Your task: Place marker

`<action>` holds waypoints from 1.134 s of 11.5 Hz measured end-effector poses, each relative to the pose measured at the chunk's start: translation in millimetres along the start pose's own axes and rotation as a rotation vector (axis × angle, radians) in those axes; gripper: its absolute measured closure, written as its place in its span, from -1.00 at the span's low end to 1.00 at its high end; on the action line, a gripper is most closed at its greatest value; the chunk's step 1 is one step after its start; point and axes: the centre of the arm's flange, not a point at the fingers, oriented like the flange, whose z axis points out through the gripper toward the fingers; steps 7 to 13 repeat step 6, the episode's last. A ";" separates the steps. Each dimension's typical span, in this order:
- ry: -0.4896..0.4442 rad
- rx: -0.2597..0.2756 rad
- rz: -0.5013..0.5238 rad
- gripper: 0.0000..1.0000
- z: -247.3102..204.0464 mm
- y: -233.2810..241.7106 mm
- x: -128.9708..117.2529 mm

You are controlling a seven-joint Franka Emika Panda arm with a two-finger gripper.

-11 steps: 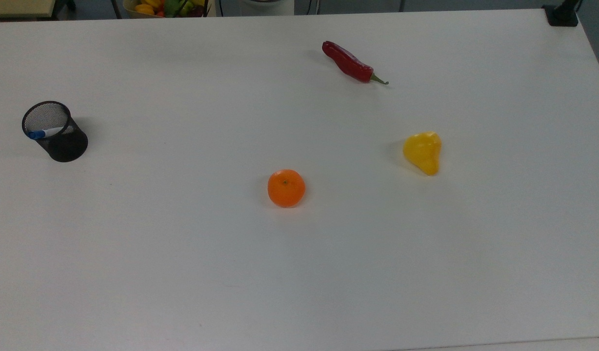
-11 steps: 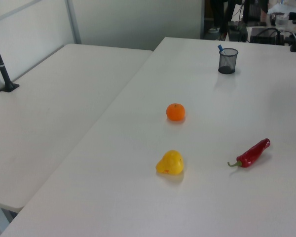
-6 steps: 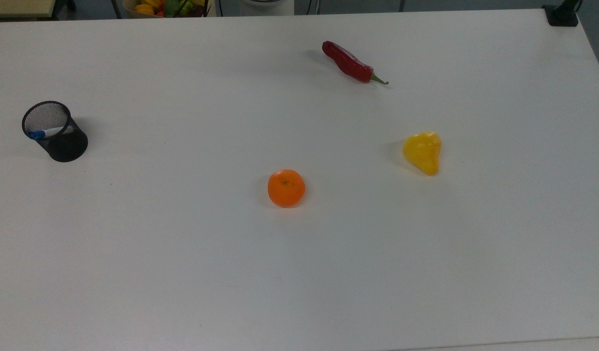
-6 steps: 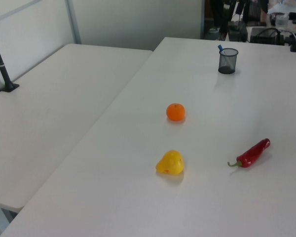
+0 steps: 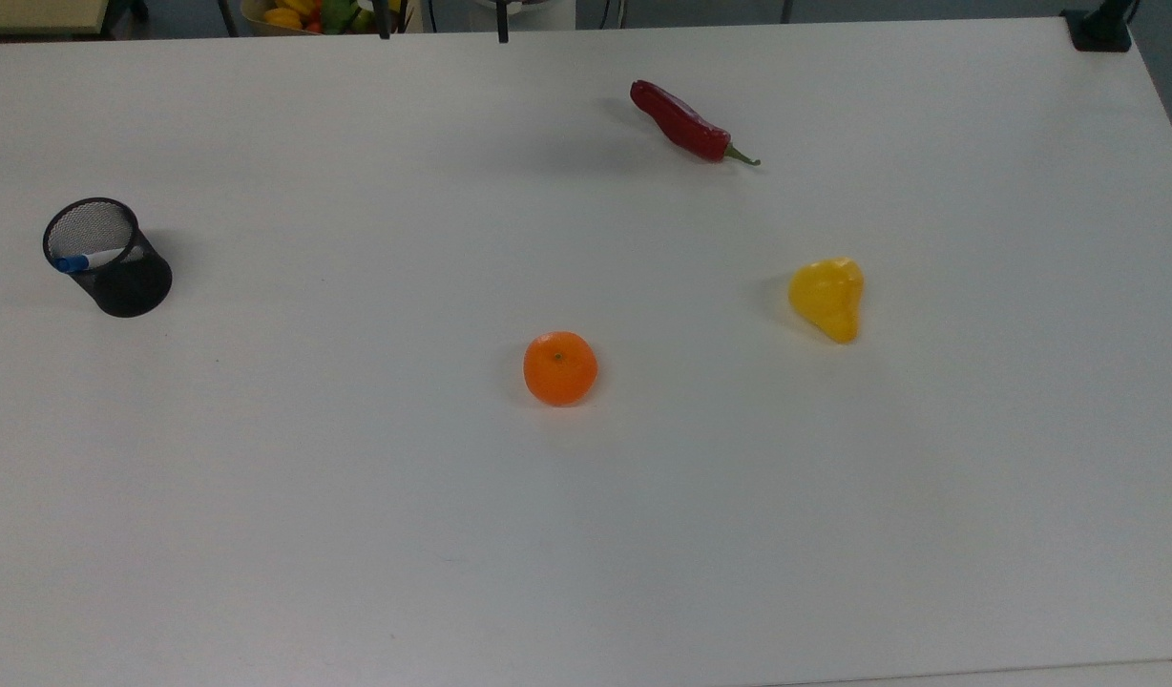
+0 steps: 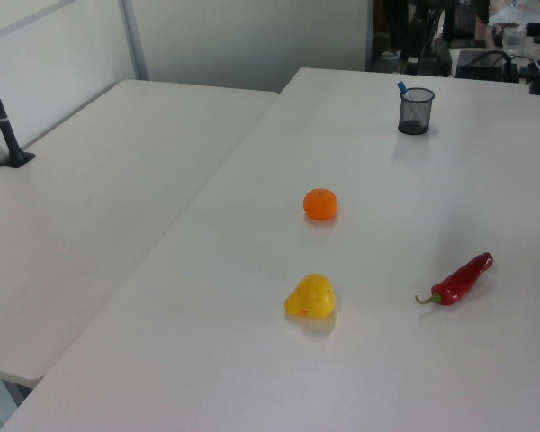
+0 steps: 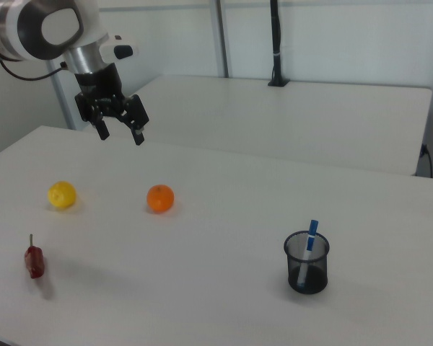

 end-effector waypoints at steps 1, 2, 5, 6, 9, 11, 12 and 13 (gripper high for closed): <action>-0.003 -0.008 -0.029 -1.00 6.6 -0.3 1.1; -0.005 -0.009 -0.036 -1.00 9.2 4.9 1.7; -0.005 -0.008 -0.024 -1.00 9.8 17.7 1.1; -0.004 -0.007 -0.021 -1.00 9.7 19.0 1.1; -0.004 -0.007 -0.021 -1.00 9.7 19.0 1.1; -0.004 -0.007 -0.021 -1.00 9.7 19.0 1.1; -0.004 -0.007 -0.021 -1.00 9.7 19.0 1.1; -0.004 -0.007 -0.021 -1.00 9.7 19.0 1.1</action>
